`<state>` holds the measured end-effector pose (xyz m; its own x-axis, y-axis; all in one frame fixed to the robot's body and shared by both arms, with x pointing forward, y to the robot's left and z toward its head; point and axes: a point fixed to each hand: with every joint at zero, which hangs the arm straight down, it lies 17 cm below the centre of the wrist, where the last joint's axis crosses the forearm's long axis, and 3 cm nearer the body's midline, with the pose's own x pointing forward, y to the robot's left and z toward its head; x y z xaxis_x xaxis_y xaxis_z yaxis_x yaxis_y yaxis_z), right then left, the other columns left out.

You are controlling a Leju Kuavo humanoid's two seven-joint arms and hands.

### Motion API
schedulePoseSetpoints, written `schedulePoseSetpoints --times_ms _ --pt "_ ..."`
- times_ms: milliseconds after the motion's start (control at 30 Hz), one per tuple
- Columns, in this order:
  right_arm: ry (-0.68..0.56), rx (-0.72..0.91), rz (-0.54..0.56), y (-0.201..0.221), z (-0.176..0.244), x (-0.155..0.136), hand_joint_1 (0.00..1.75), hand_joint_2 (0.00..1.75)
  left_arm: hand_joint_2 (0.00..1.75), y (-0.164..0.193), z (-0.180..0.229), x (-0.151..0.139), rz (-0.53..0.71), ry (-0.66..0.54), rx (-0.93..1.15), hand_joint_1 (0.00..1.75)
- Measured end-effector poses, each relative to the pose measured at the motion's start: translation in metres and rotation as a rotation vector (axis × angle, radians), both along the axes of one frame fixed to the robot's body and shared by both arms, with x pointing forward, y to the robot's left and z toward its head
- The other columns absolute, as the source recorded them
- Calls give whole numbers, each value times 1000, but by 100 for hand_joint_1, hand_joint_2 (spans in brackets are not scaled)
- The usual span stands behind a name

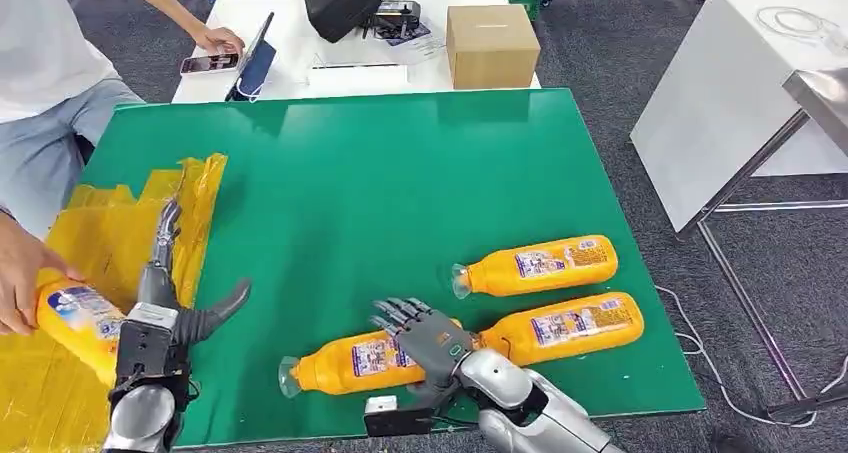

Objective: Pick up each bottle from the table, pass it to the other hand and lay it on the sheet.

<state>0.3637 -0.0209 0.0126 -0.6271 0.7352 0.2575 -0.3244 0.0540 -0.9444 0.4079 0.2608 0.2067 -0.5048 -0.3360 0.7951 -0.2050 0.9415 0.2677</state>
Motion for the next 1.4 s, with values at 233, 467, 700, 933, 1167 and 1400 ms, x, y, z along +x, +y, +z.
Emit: schedulePoseSetpoints --times_ms 233,467,700,933,1167,1400 --pt "-41 -65 -67 -8 -3 16 0 175 175 -9 -2 -2 -15 8 -10 0" --pt "-40 -75 -80 -9 -4 21 17 175 175 -11 -2 -2 -18 11 -17 0" --pt "-33 -107 -117 -15 -10 31 154 175 175 -15 -3 -2 -25 15 -19 0" --pt "20 -89 -145 -20 -15 46 175 175 175 -27 0 -2 -48 9 -25 0" --pt "50 -48 -153 -18 -14 51 175 175 175 -33 1 -3 -57 5 -25 0" --pt "68 -18 -164 -17 -12 53 175 175 175 -38 1 -4 -67 4 -25 0"
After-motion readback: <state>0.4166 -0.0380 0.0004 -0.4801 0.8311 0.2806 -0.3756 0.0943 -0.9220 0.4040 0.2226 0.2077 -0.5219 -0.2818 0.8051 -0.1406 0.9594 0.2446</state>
